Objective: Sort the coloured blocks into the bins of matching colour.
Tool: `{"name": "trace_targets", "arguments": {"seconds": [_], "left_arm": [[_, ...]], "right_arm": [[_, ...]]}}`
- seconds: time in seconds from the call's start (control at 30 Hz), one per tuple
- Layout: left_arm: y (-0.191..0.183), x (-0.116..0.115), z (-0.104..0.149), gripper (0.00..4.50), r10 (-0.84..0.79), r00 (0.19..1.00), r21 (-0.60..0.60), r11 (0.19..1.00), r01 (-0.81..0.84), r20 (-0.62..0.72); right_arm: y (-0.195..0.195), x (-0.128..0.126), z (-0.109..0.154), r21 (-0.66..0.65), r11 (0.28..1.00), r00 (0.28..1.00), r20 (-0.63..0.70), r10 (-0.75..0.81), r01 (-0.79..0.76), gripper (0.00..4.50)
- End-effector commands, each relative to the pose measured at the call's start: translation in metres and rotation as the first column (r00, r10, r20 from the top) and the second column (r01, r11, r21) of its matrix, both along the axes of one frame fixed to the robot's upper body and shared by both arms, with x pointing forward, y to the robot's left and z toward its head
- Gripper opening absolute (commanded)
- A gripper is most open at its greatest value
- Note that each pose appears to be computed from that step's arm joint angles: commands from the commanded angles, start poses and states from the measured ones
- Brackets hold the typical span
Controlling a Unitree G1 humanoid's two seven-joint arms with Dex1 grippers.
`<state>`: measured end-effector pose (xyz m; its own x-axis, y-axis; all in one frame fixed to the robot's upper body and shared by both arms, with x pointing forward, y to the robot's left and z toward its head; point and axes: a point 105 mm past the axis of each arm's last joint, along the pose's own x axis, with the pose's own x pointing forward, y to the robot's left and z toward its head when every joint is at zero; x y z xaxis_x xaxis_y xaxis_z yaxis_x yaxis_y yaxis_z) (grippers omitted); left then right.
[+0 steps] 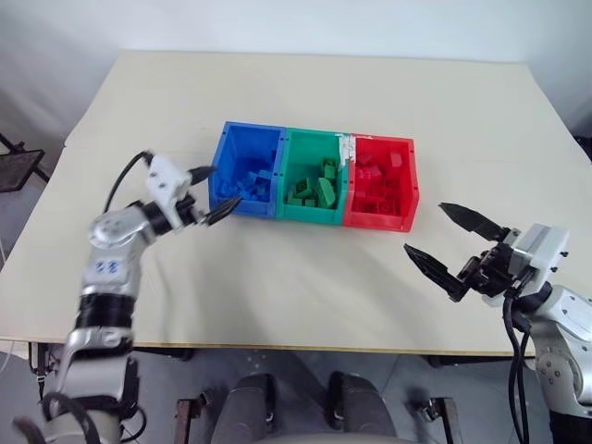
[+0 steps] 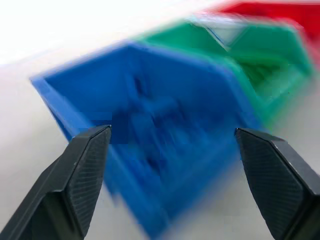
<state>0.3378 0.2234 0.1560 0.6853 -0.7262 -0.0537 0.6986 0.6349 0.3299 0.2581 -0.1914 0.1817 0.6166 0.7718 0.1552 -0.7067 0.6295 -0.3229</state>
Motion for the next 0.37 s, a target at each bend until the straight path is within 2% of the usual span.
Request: {"name": "trace_targets", "arguments": {"seconds": [0.03,0.2,0.37], "left_arm": [[0.017,-0.023,0.014,4.18,0.008,0.999,0.030,1.000,-0.009,0.032],[0.031,-0.039,0.001,4.18,0.064,0.998,0.084,0.994,-0.064,0.006],[0.031,-0.044,0.002,4.18,0.109,0.994,0.061,0.992,-0.109,0.006]], "right_arm": [[0.002,0.000,0.001,-0.061,0.995,0.997,0.009,0.075,-0.074,4.50],[0.000,0.004,-0.002,-0.077,0.991,0.994,-0.008,0.108,-0.108,4.50],[-0.001,0.004,-0.009,-0.075,0.991,0.994,-0.028,0.109,-0.111,4.50]]}}
